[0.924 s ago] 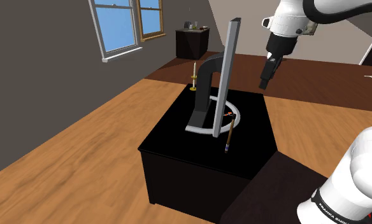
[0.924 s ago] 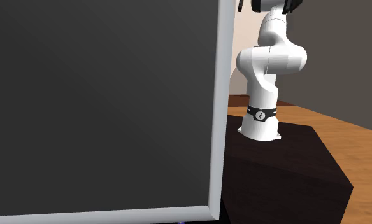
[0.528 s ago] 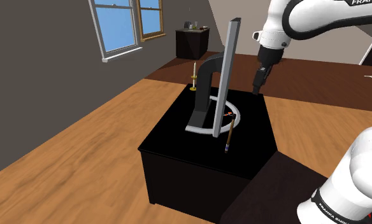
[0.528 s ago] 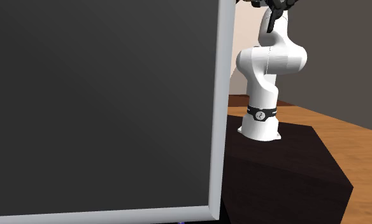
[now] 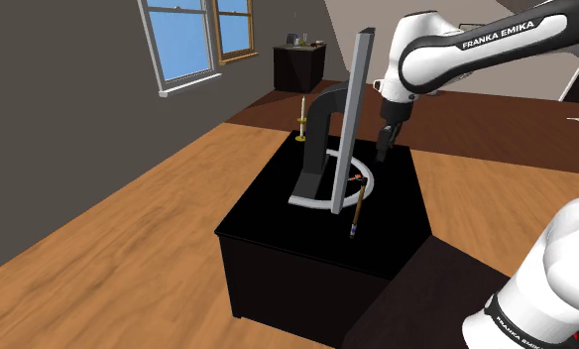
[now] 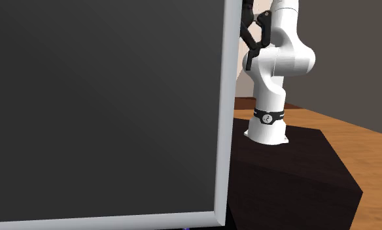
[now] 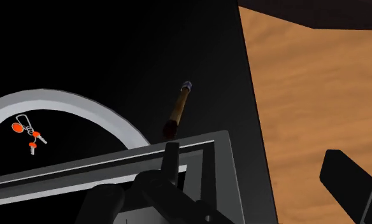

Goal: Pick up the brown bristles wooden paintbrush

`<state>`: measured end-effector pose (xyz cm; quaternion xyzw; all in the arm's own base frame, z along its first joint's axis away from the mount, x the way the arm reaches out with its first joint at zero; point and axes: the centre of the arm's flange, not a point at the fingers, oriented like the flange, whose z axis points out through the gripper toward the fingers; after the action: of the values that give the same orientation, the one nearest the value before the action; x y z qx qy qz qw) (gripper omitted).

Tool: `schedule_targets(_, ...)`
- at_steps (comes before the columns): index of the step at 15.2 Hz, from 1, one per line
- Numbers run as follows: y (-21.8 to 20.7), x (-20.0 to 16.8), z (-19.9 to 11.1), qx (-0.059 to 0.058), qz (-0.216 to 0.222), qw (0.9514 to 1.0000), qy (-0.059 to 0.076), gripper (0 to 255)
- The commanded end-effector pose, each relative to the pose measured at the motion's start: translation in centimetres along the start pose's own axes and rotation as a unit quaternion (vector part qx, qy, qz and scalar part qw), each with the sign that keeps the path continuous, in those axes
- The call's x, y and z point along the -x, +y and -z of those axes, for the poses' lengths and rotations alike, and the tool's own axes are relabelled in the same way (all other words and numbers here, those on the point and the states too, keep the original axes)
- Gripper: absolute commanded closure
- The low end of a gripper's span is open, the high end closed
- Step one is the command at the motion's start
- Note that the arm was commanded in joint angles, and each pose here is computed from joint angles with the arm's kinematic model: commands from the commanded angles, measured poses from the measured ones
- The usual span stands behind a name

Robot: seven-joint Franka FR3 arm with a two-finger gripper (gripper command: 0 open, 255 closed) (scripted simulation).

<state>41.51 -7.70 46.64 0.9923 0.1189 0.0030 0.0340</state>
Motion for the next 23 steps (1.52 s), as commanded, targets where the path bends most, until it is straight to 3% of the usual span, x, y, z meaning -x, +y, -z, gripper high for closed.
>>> schedule_targets(1,1.3,-1.5,-2.2,-0.005,0.003,1.0000,-0.006,0)
schedule_targets(11,7.3,-7.1,-13.0,-0.029,0.018,0.9988,-0.035,0)
schedule_targets(20,7.0,-7.1,-17.0,-0.029,0.018,0.9988,-0.035,0)
schedule_targets(21,7.2,-7.1,-16.7,-0.029,0.018,0.9988,-0.035,255)
schedule_targets(23,7.4,-7.2,-16.6,-0.029,0.018,0.9988,-0.035,255)
